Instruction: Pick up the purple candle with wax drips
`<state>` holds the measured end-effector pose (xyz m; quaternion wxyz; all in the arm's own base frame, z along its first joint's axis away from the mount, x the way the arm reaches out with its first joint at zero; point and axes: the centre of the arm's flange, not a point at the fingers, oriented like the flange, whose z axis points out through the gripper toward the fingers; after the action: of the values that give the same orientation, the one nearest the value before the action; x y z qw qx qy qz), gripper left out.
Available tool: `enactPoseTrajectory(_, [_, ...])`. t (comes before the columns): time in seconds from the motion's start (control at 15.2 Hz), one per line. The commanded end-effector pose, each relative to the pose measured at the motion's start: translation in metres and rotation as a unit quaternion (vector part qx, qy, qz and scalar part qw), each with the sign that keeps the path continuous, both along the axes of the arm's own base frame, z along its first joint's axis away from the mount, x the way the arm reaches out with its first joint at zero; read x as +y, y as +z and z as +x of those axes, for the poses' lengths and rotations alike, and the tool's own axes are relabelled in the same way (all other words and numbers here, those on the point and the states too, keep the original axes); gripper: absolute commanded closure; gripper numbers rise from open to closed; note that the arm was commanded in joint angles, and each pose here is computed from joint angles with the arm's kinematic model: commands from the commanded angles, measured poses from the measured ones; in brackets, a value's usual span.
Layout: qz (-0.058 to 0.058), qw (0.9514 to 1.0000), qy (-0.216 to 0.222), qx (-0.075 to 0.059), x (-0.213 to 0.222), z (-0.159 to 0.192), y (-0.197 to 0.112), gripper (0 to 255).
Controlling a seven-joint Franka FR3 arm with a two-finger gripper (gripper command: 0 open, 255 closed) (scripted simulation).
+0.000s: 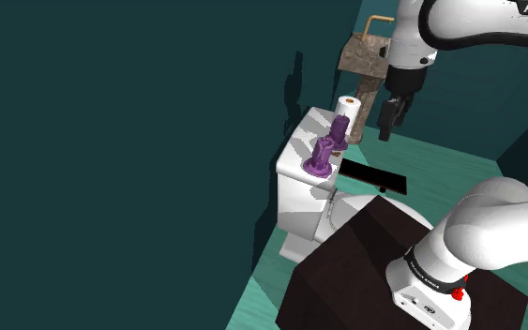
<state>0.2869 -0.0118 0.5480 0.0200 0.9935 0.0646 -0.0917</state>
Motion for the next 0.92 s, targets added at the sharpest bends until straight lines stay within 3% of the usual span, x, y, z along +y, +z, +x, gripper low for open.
enactPoseTrajectory(0.0, [0.0,1.0,0.0,0.0,0.0,0.0,0.0,0])
enactPoseTrajectory(0.86, [0.018,0.9994,0.01,-0.028,-0.108,0.112,-0.064,0])
